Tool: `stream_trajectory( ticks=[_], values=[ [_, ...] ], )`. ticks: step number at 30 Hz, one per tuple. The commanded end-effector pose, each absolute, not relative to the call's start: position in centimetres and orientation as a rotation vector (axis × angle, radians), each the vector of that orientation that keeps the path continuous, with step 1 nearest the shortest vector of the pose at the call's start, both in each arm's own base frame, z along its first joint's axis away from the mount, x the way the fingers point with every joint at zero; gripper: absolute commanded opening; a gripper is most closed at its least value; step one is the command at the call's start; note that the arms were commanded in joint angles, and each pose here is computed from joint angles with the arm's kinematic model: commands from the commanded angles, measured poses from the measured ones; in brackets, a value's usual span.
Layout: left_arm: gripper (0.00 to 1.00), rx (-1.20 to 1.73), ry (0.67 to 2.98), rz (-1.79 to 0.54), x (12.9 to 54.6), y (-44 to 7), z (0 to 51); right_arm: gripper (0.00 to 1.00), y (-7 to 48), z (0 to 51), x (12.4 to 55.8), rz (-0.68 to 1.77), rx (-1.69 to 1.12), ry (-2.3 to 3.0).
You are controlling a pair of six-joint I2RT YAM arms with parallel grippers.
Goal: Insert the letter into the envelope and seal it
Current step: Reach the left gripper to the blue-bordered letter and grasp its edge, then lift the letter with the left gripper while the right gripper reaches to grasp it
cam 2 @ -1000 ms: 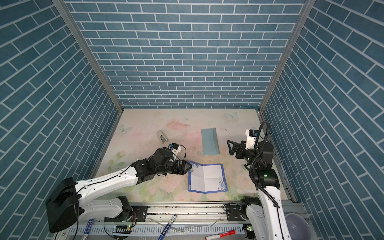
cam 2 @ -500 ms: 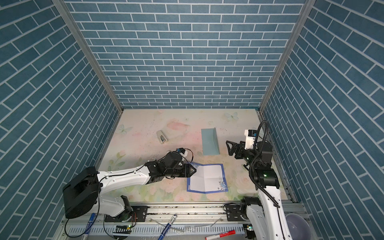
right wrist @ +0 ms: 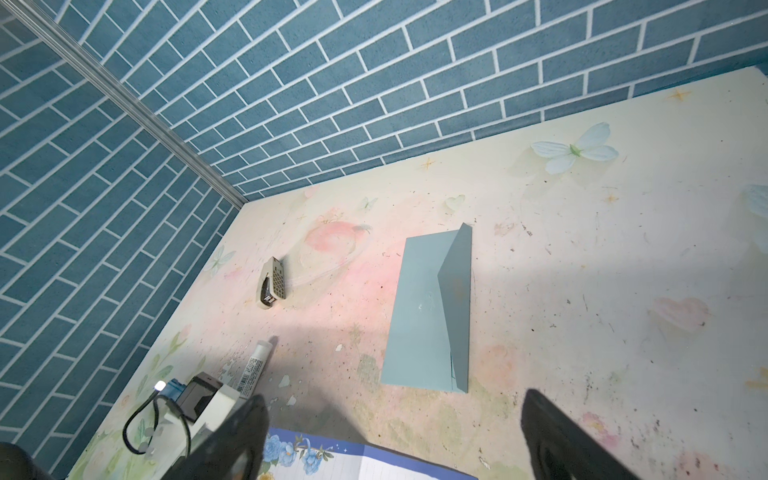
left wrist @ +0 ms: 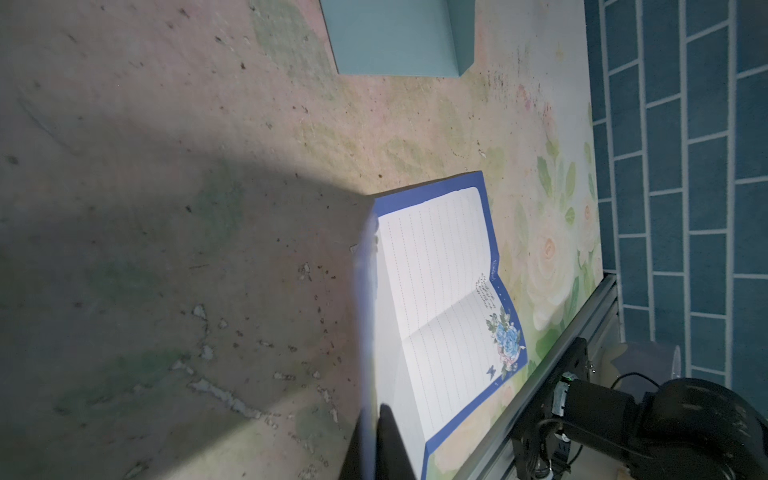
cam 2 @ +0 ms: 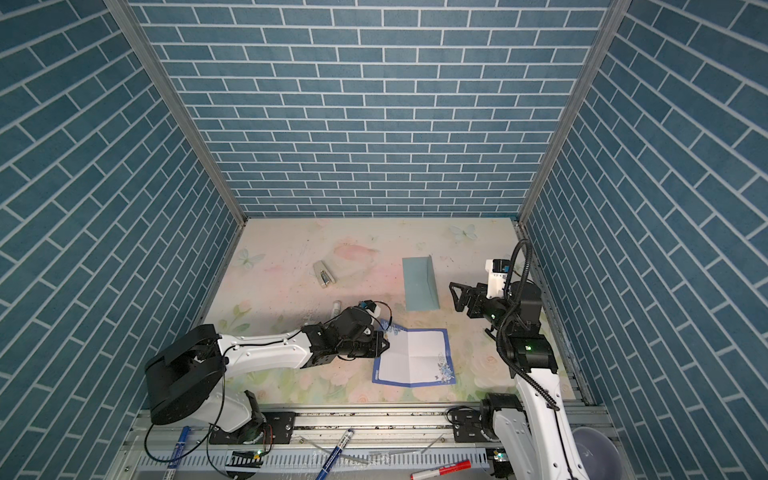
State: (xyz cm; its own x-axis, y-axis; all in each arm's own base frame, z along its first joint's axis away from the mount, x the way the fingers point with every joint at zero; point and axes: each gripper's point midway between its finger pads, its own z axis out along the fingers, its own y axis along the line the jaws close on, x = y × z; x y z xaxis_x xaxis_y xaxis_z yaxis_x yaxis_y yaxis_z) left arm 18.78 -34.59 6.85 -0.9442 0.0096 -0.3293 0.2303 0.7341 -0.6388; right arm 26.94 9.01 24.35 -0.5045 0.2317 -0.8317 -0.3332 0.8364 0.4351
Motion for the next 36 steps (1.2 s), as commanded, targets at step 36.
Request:
stream_trajectory(
  ticks=[36],
  values=[
    [0.0,1.079,1.993,-0.494,20.8,-24.8,27.9,0.79,24.7,28.6,23.3,0.918,-1.082,1.846]
  ],
)
